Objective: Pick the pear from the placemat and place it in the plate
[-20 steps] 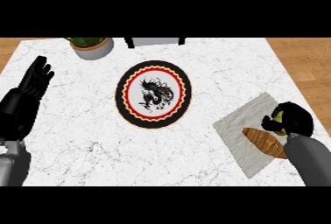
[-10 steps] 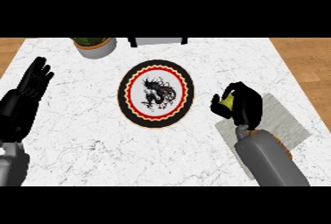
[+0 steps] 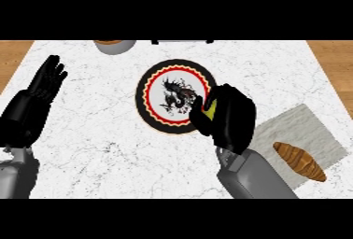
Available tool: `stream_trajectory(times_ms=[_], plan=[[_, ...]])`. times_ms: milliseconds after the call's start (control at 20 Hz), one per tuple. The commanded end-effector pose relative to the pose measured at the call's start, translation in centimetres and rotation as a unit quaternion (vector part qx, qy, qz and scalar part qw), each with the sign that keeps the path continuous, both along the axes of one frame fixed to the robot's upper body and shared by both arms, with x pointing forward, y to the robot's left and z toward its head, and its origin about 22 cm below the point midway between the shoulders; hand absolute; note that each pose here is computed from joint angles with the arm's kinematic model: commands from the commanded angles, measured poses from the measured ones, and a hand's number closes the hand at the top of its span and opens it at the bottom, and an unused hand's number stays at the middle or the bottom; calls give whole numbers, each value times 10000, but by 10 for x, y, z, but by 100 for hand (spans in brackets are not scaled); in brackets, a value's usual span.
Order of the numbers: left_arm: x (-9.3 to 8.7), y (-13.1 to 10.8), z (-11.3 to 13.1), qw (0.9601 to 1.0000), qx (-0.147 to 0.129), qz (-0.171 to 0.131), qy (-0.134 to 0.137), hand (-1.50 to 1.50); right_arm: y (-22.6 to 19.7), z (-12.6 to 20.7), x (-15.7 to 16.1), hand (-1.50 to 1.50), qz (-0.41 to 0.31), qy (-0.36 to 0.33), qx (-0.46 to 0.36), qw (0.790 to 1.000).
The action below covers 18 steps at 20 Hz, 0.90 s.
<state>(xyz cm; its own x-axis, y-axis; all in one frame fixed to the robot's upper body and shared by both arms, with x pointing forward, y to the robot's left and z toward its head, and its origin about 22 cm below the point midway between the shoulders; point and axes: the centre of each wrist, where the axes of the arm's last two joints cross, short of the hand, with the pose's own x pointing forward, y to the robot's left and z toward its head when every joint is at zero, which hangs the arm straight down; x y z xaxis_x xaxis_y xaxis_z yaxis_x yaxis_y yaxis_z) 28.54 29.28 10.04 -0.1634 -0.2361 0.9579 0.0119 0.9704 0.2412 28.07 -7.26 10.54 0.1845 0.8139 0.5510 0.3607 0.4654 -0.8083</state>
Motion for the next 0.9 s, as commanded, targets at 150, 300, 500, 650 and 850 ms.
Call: stream_trajectory(times_ms=[150,300,500,650,850], plan=[[13,-24,10,9996,-26,-246,-147,0,34,41,29,150,-264,128,377,9989],[14,-15,11,9997,-27,-211,-94,0,43,37,48,150,-188,337,439,9983],[7,-15,23,9993,-23,-362,-104,0,36,33,90,150,-450,453,475,9968],[16,-22,9,9994,-8,-290,-190,0,38,-1,99,150,-612,557,248,9963],[15,-12,12,9993,-23,-326,-163,0,25,-29,115,150,-633,815,136,9946]])
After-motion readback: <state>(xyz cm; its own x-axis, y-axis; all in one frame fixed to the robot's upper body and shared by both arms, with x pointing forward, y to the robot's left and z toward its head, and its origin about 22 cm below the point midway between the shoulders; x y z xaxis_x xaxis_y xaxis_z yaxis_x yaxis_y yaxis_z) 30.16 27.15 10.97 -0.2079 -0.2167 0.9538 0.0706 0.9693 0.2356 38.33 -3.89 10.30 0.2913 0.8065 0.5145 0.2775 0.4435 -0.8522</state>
